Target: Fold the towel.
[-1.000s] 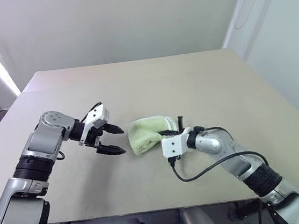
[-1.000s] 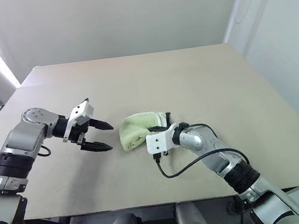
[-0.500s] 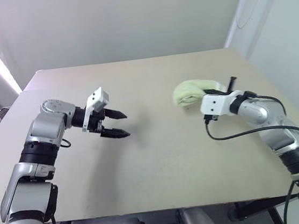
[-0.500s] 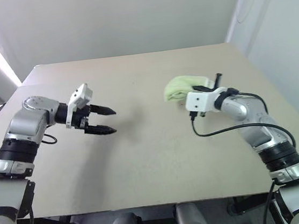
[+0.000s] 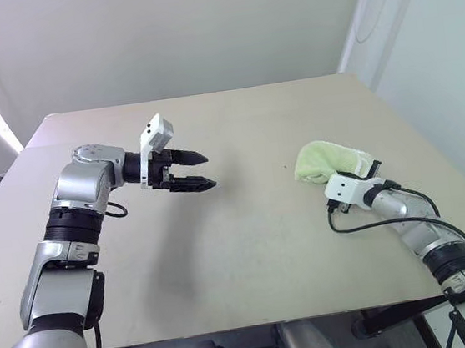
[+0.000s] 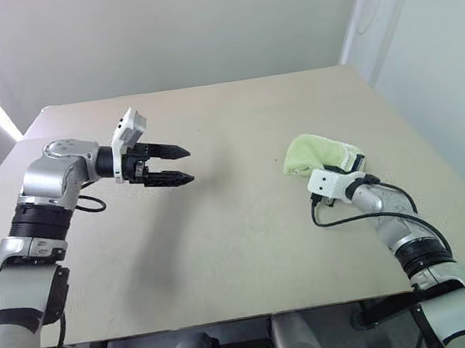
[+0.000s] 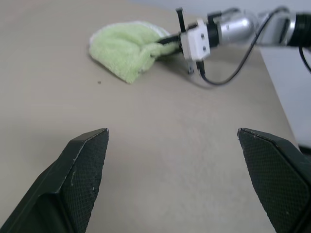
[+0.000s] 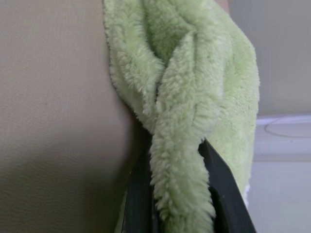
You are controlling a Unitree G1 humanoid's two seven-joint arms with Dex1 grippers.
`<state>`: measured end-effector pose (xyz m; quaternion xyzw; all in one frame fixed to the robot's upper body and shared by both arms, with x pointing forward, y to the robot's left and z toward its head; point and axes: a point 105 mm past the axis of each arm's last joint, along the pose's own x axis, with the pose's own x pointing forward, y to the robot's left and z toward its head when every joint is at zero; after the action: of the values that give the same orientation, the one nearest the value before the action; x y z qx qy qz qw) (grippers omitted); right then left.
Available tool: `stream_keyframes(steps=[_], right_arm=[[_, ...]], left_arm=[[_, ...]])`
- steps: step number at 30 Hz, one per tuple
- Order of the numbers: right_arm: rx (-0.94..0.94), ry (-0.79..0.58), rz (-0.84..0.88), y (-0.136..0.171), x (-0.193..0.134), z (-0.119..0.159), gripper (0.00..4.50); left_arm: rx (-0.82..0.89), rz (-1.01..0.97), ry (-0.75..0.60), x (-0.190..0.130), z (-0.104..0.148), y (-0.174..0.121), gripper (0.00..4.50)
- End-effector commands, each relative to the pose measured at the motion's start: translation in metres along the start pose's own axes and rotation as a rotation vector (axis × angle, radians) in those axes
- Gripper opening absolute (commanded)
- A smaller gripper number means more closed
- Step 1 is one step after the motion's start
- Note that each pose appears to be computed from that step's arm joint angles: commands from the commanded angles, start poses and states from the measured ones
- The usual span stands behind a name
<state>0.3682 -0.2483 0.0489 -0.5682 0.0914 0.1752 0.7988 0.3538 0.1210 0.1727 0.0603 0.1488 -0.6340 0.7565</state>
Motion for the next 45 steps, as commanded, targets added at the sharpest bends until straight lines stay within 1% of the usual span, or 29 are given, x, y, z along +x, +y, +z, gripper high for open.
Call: stream_keyframes(steps=[1,4,7,10,11,12,14,16,17,18,19,21,24,25,29,31,33,35,36,38,40,42,45], right_arm=[[-0.021,0.043,0.044,0.011,-0.002,-0.012,0.01],[0.012,0.052,0.045,0.009,-0.006,-0.015,0.01],[0.011,0.055,0.047,0.004,-0.010,-0.017,0.86],[0.029,0.011,0.067,-0.002,-0.018,-0.009,1.85],[0.059,-0.017,0.076,-0.005,-0.021,-0.003,2.27],[0.097,-0.039,0.089,-0.008,-0.024,0.002,2.50],[0.223,-0.090,0.121,-0.017,-0.033,0.014,3.29],[0.425,-0.178,0.157,-0.034,-0.047,0.033,3.99],[0.485,-0.211,0.174,-0.038,-0.052,0.041,4.26],[0.599,-0.273,0.159,-0.053,-0.056,0.052,4.47],[0.717,-0.331,0.124,-0.069,-0.057,0.061,4.47],[0.890,-0.394,0.079,-0.090,-0.057,0.072,4.47],[1.007,-0.388,0.034,-0.102,-0.049,0.073,4.47],[1.033,-0.350,-0.003,-0.104,-0.040,0.068,4.47],[1.069,-0.183,-0.102,-0.090,-0.004,0.045,4.47],[1.069,-0.157,-0.113,-0.085,0.003,0.041,4.47],[1.074,-0.111,-0.106,-0.070,0.015,0.036,4.47],[1.067,-0.031,-0.109,-0.051,0.026,0.025,4.47],[1.063,-0.015,-0.112,-0.047,0.028,0.022,4.47],[1.048,0.019,-0.074,-0.029,0.033,0.020,4.47],[1.042,0.027,-0.033,-0.016,0.035,0.021,4.47],[1.045,0.021,-0.038,-0.016,0.035,0.020,4.47],[1.043,-0.014,-0.089,-0.034,0.030,0.018,4.47]], left_arm=[[0.052,0.004,-0.021,-0.002,0.013,-0.001,4.50],[0.052,0.001,-0.010,0.000,0.009,-0.001,4.50],[0.051,-0.001,-0.010,0.000,0.008,-0.002,4.50],[0.054,-0.002,-0.001,0.000,0.006,-0.002,4.50],[0.055,-0.003,0.002,-0.001,0.005,-0.002,4.50],[0.056,-0.002,0.004,-0.001,0.005,-0.002,4.50],[0.055,0.005,0.004,-0.003,0.005,-0.001,4.50],[0.055,0.008,0.005,-0.004,0.005,0.000,4.50],[0.056,0.007,0.005,-0.004,0.005,0.000,4.50],[0.055,0.008,0.007,-0.004,0.004,0.000,4.50],[0.055,0.007,0.008,-0.004,0.003,0.000,4.50],[0.052,0.005,0.007,-0.004,0.003,0.000,4.50],[0.051,0.003,0.005,-0.004,0.003,0.000,4.50],[0.059,0.001,0.019,-0.002,0.001,-0.001,4.50],[0.069,-0.012,0.039,0.001,-0.005,-0.005,4.50],[0.069,-0.013,0.037,0.001,-0.004,-0.006,4.50],[0.068,-0.011,0.034,0.000,-0.004,-0.007,4.50],[0.066,-0.008,0.033,-0.001,-0.004,-0.008,4.50],[0.066,-0.008,0.033,-0.002,-0.004,-0.008,4.50],[0.059,0.002,0.023,-0.004,-0.001,-0.008,4.50],[0.053,0.009,0.017,-0.006,0.000,-0.009,4.50],[0.048,0.011,0.017,-0.006,0.000,-0.009,4.50],[0.038,0.014,0.014,-0.008,0.000,-0.010,4.50]])
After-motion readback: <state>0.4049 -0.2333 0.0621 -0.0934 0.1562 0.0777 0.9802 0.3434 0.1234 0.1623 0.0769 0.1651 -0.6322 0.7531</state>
